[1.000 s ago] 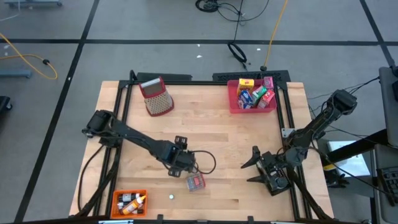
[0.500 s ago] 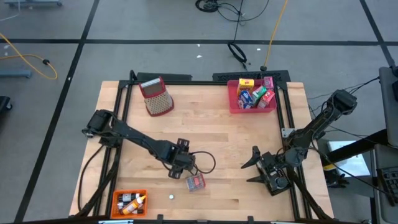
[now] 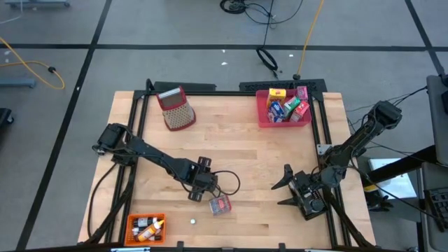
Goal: Pick & Place Kitchen Items
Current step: Put the small black food coloring bottle into the orange bin
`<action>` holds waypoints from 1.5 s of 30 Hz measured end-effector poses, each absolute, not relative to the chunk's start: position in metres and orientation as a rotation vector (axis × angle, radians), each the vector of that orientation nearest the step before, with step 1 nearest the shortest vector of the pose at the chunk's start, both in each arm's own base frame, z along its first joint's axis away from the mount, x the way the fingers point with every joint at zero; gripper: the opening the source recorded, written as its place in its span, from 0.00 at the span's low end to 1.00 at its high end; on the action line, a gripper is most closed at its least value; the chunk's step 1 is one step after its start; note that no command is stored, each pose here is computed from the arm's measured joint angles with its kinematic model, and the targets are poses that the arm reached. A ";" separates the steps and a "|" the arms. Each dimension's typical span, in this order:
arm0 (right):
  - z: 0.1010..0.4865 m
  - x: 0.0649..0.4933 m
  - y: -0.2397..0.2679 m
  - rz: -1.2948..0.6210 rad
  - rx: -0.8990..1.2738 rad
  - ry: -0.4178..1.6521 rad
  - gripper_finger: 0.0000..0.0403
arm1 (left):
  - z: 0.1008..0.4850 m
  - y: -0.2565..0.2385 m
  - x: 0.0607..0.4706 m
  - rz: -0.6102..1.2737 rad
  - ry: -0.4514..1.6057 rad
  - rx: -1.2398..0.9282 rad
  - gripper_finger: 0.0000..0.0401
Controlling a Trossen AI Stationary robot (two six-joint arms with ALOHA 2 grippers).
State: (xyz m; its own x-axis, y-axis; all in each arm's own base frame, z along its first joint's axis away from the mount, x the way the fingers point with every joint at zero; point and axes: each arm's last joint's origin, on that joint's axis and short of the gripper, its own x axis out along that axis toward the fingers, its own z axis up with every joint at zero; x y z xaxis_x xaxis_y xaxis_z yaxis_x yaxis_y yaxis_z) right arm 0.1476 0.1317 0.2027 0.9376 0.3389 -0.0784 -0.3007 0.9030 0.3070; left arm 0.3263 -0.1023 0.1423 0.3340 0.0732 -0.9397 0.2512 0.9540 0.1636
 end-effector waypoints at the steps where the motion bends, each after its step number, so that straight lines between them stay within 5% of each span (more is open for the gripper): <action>1: 0.203 0.148 0.132 0.331 0.296 0.131 0.65 | 0.142 -0.102 0.326 -0.115 1.231 0.304 0.48; 10: 0.203 0.148 0.132 0.332 0.296 0.131 0.65 | 0.142 -0.101 0.327 -0.107 1.229 0.306 0.06; 33: 0.201 0.147 0.132 0.329 0.284 0.145 0.65 | 0.193 -0.135 0.323 -0.040 1.390 0.123 0.00; 45: 0.201 0.147 0.132 0.330 0.272 0.142 0.65 | 0.197 -0.159 0.319 -0.065 1.371 -0.041 0.11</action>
